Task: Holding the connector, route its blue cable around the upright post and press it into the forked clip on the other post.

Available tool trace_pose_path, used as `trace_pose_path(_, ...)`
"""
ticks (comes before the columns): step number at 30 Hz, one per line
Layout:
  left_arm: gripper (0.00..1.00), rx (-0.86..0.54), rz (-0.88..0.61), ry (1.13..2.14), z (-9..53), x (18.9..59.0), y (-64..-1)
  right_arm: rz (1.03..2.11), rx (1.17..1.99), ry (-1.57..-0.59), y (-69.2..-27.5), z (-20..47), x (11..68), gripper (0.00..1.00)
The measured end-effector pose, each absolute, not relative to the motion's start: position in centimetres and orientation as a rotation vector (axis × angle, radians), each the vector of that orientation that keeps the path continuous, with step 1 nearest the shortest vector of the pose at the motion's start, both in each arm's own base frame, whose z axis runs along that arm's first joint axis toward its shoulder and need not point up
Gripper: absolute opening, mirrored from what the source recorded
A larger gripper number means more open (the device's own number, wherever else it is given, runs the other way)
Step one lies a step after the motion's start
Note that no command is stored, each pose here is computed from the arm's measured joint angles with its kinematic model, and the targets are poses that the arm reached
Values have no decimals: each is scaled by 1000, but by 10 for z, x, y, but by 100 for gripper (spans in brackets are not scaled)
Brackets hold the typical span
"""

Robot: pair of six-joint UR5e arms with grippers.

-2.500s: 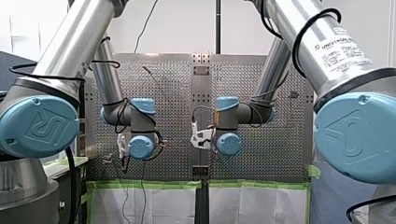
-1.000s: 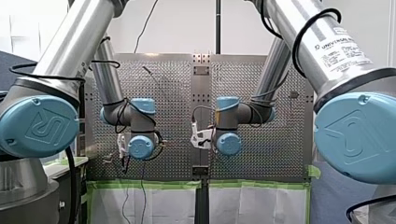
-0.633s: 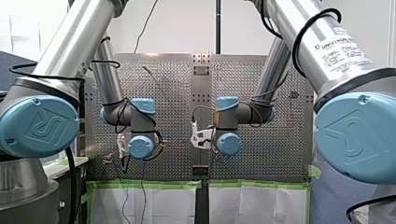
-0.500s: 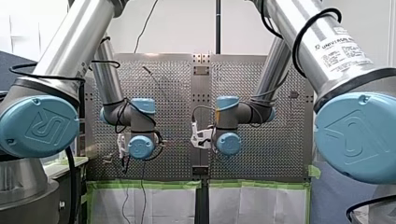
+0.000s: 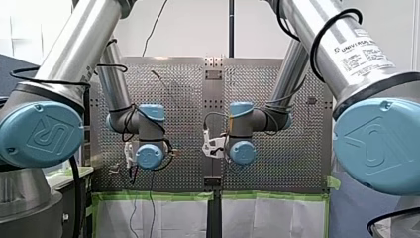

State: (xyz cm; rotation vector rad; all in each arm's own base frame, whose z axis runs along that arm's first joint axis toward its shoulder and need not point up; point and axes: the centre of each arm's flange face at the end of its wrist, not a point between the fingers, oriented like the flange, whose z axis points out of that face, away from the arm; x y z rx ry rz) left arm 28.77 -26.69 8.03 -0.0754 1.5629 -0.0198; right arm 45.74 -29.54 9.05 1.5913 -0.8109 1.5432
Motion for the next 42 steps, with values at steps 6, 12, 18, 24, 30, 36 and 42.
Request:
trace_pose_path(6,0,-59,2,1575,72,286,-260,1554,1611,-813,-292,87,463,0)
trace_pose_path(12,0,-22,45,1584,57,285,-256,1570,1670,-849,-286,70,481,0)
trace_pose_path(18,0,13,80,1608,38,282,-254,1564,1710,-907,-289,47,487,0)
trace_pose_path(24,0,30,96,1636,25,278,-252,1519,1762,-933,-285,15,483,0)
trace_pose_path(30,0,31,92,1632,25,280,-253,1472,1807,-948,-280,-14,476,0)
trace_pose_path(36,0,2,64,1591,40,296,-262,1478,1770,-985,-292,-7,485,0)
trace_pose_path(42,0,-49,69,1580,58,305,-259,1520,1716,-993,-309,28,501,0)
